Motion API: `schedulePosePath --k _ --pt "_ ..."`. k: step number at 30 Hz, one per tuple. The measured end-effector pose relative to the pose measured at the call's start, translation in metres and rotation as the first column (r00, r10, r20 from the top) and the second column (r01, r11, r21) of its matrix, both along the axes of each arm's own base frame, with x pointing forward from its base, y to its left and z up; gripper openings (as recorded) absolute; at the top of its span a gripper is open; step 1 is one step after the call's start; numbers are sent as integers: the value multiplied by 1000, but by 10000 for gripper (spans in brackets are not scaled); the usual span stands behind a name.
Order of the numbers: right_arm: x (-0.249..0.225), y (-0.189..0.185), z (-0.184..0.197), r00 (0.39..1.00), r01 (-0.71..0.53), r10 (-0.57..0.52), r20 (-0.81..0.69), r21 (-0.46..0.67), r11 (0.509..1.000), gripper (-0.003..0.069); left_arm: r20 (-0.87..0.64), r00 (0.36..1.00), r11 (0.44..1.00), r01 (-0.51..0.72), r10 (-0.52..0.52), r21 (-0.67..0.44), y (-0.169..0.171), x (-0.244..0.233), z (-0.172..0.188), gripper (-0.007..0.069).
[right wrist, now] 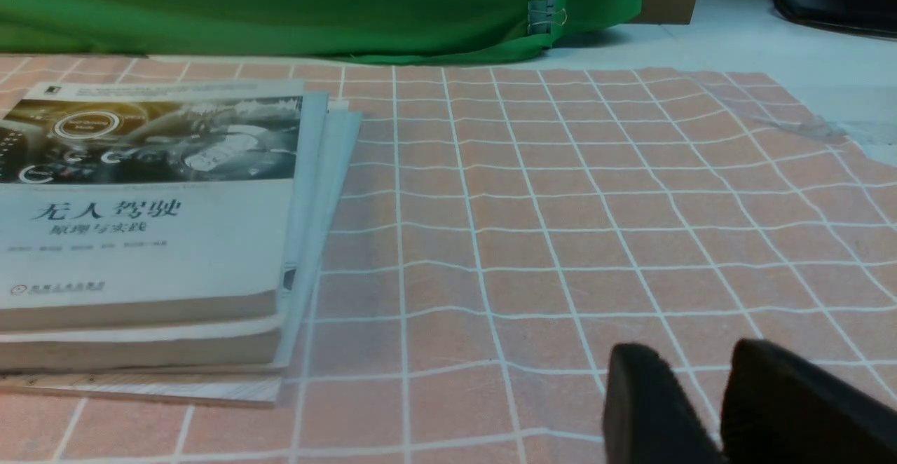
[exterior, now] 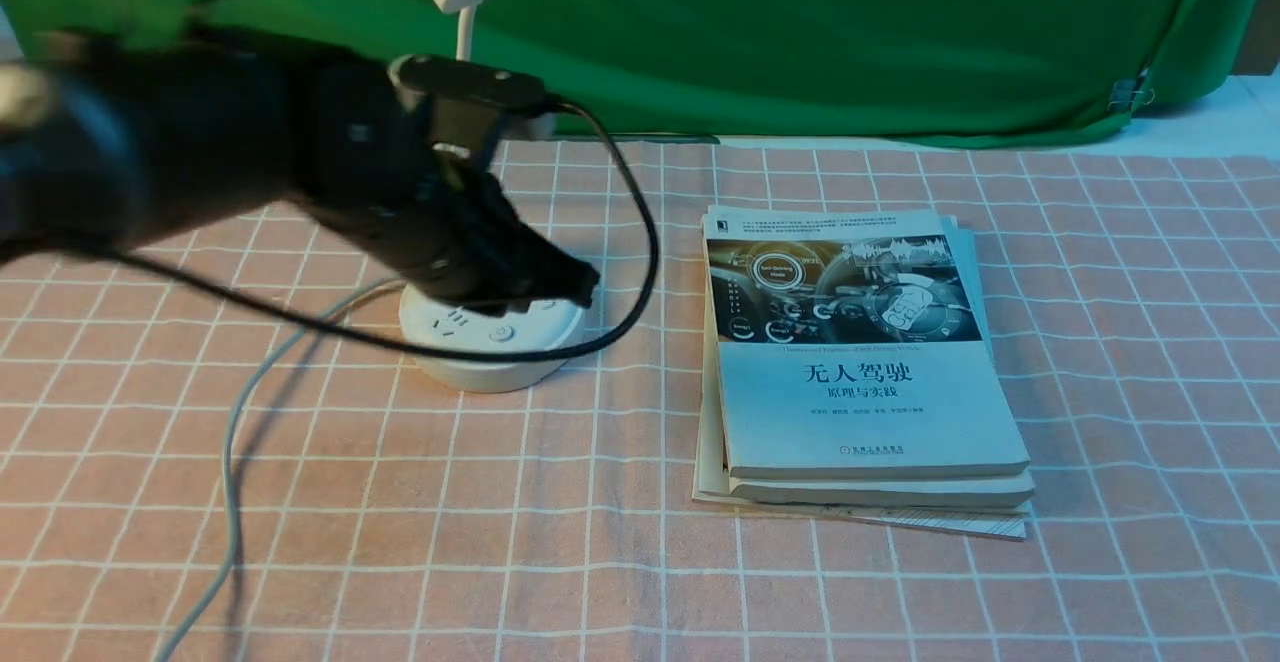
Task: Turn on the table lamp on the pink coffee tablecloth with your hand.
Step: 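Press the power button on the lamp base to turn the lamp on with the left gripper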
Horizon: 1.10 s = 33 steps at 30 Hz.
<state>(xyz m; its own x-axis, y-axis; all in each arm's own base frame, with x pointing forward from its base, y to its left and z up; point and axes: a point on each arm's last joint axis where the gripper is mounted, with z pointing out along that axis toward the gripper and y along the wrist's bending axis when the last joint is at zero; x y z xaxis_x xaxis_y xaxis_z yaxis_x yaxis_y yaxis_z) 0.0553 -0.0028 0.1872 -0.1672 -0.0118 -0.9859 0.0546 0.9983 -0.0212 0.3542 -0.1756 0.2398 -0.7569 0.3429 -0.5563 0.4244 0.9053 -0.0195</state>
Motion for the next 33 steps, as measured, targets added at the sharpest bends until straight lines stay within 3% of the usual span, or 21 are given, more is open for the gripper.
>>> schedulePosePath --k 5,18,33 --pt "0 0 0 1000 0 0 0 0 1000 237 -3 1000 998 -15 15 67 -10 30 -29 -4" --pt "0 0 0 1000 0 0 0 0 1000 237 0 998 998 -69 69 14 -18 48 -62 -1" --pt "0 0 0 1000 0 0 0 0 1000 237 22 994 994 -105 105 -25 -18 51 -56 -1"
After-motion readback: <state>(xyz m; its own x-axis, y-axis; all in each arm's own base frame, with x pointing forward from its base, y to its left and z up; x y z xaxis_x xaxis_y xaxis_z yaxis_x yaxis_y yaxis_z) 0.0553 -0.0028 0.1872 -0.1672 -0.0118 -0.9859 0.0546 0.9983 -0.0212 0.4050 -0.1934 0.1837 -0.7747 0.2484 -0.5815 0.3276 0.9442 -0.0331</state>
